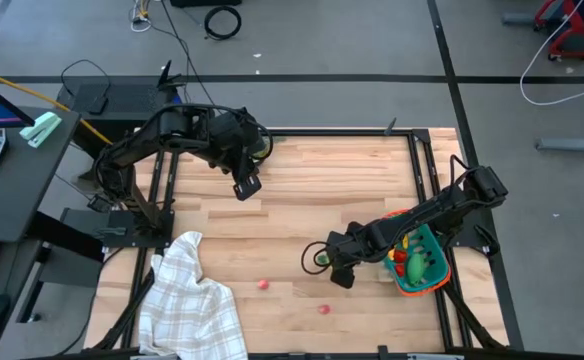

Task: Pick and placing Produce into tupperware
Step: Put the yellow pineapple into the blue basket

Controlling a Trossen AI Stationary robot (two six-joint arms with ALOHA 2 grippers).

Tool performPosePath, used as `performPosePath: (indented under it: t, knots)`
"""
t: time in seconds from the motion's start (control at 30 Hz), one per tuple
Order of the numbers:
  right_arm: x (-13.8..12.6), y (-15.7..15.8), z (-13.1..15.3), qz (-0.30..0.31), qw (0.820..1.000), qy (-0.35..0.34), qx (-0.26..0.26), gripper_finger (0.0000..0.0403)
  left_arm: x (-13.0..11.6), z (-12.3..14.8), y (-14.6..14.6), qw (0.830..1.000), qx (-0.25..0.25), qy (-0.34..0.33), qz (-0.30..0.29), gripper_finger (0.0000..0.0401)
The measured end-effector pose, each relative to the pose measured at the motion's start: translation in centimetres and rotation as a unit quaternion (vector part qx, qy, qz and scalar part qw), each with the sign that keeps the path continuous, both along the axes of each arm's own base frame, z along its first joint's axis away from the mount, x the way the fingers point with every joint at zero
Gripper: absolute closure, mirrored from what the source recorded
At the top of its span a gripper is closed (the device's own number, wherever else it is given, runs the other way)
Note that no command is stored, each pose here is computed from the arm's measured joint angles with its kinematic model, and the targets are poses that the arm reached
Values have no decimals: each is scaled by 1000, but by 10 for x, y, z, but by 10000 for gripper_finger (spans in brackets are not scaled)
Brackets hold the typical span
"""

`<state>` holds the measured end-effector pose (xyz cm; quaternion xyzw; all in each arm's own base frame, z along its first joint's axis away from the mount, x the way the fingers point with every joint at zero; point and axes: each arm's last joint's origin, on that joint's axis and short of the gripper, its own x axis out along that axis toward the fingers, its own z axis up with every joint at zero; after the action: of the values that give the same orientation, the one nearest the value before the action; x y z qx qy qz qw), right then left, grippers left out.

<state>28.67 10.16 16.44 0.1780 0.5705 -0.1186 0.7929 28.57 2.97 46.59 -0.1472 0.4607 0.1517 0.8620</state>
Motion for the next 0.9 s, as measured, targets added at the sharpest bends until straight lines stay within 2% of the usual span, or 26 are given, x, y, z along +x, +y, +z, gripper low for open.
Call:
performPosePath:
  t: [0.3, 0.47, 0.63, 0.9]
  knots:
    - [2, -2, -7, -2, 999, -32, 11, 103, 0, 0, 0, 1000, 0, 0, 0, 377]
    - [-3, -3, -13, 28, 999, -21, -5, 103, 0, 0, 0, 1000, 0, 0, 0, 376]
    - [-3, -4, -17, 38, 998, -39, -22, 103, 0, 0, 0, 1000, 0, -1, 0, 384]
    - [1, -4, -14, 136, 986, -61, -74, 103, 0, 0, 0, 1000, 0, -1, 0, 377]
